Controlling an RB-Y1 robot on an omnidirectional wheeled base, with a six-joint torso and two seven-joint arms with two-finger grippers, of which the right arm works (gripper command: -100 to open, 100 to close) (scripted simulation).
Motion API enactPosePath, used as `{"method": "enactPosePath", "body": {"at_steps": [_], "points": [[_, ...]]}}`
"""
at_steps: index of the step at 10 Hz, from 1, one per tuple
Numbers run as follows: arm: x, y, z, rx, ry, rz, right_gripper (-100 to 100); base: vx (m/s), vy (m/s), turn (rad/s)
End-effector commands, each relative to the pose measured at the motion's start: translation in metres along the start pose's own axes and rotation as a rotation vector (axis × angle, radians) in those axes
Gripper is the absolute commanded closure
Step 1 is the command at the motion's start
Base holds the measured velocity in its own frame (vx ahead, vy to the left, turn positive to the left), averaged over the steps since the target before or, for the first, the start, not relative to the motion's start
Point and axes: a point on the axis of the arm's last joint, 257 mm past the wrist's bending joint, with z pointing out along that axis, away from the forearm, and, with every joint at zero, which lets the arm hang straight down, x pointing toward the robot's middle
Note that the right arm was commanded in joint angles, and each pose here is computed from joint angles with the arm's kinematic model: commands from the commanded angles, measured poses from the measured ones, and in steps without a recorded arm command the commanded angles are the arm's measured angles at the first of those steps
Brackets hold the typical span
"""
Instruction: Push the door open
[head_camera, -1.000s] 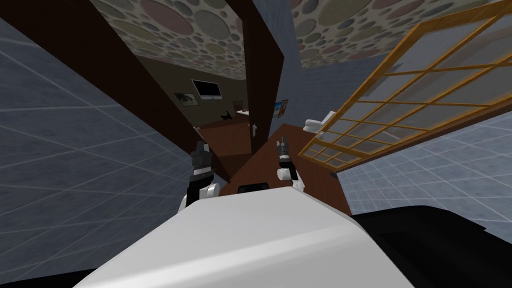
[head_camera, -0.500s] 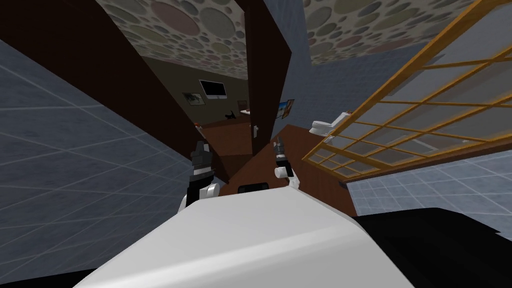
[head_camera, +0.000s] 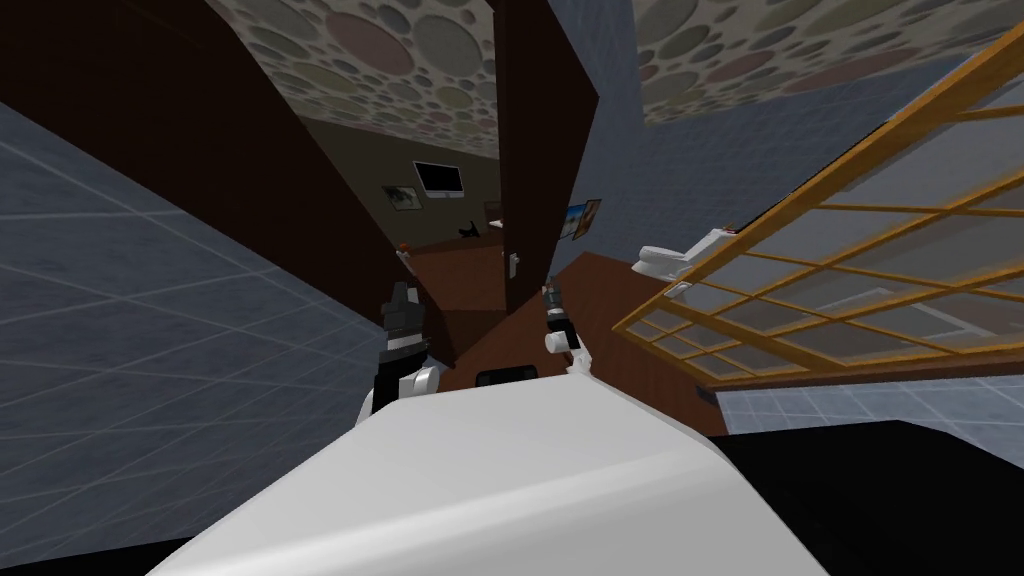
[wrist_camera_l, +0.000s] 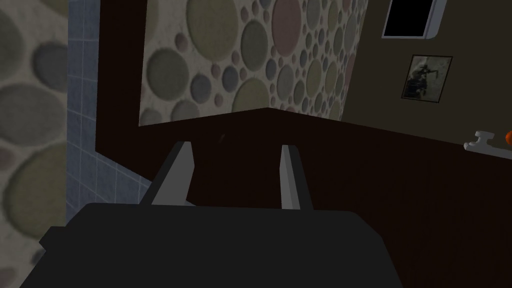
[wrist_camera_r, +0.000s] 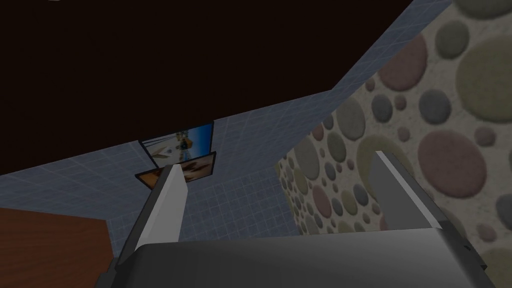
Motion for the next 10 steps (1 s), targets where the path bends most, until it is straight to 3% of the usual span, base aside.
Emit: {"method": "enactPosePath", "body": {"at_steps": [1, 10], "points": [[0.004, -0.01, 0.0023, 0.016, 0.007, 0.002, -100, 0.079, -0.107, 0.125], [0.034, -0.068, 0.0167, 0.114, 0.05, 0.016, -100, 0.078, -0.142, 0.146]]}}
